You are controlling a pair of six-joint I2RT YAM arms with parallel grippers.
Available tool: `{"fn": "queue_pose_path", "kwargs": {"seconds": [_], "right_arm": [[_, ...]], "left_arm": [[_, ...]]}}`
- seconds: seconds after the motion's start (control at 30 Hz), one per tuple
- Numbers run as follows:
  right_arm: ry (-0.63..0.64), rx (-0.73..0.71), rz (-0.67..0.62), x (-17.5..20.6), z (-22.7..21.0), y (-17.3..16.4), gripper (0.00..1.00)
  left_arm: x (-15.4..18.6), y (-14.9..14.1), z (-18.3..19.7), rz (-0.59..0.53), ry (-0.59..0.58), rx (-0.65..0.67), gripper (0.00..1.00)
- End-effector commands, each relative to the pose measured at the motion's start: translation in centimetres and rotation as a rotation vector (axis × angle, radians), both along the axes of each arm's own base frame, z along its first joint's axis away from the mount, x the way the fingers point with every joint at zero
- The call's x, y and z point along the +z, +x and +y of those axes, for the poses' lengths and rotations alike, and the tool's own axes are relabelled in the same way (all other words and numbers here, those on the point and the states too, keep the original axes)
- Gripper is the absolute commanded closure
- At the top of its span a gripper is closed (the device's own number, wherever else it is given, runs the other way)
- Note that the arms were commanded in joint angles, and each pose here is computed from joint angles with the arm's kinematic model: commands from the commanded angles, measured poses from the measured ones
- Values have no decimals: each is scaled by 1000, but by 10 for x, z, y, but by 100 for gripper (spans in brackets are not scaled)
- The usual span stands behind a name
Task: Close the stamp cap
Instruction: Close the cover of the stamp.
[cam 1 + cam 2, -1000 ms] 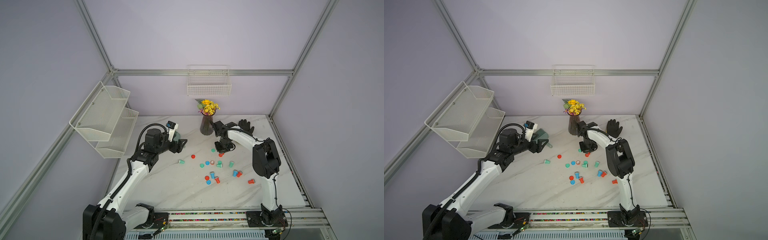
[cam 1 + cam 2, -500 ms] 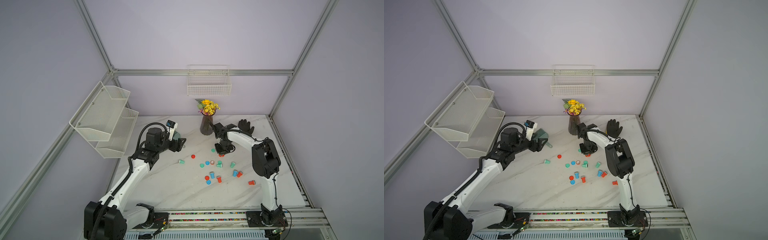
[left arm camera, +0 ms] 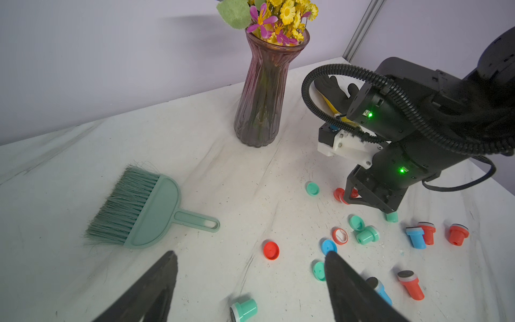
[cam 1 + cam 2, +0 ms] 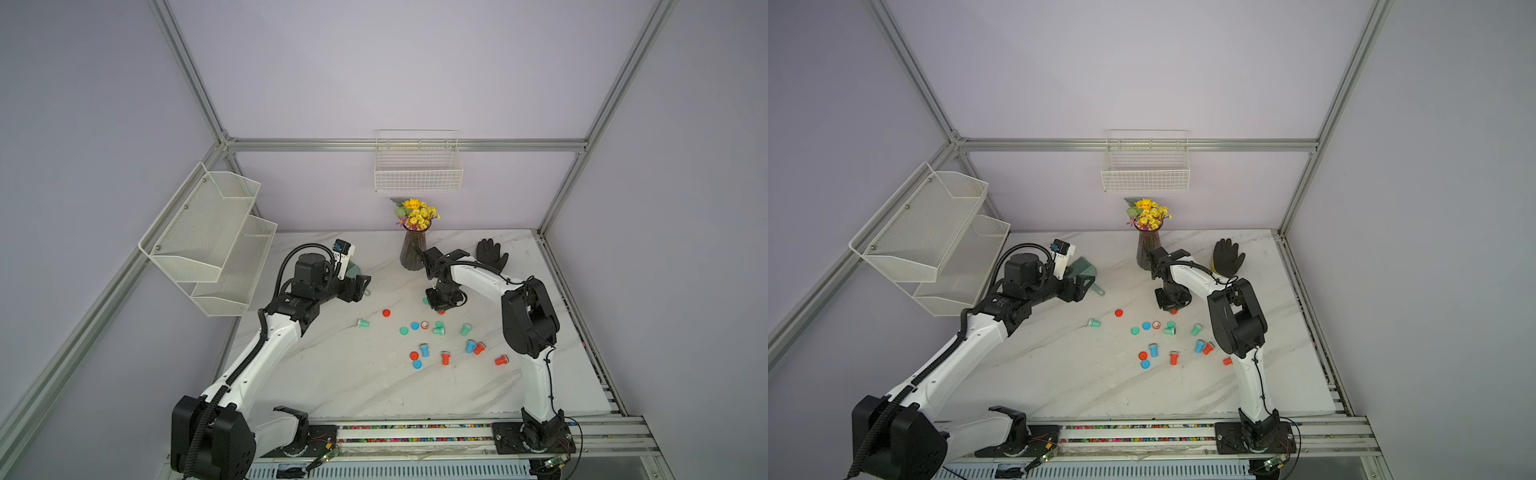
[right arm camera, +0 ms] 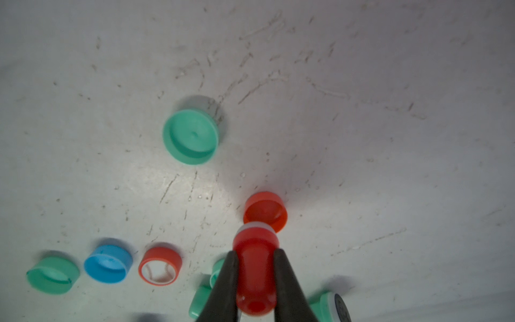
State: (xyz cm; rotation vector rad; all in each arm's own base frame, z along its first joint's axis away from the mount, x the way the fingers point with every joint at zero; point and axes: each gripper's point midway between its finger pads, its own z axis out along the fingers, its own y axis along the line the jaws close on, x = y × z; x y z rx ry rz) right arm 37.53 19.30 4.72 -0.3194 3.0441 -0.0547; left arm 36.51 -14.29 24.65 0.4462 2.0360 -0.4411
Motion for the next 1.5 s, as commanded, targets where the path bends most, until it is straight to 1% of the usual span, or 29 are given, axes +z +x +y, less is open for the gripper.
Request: {"fn": "queue_pose_path", "kwargs": {"seconds": [0.0, 0.47, 0.9, 1.47], "right_arm": [[-9, -18, -28, 0, 1, 8, 100], [-18, -22, -32, -3, 1, 11, 100], [-16, -30, -59, 4, 2, 17, 100], [-40, -23, -44, -9, -1, 16, 100]], "left_arm": [[15, 5, 1, -44, 6, 1, 17], [15, 5, 2, -38, 8, 6, 17], [15, 5, 1, -38, 7, 5, 17], [14, 5, 2, -32, 11, 10, 17]]}}
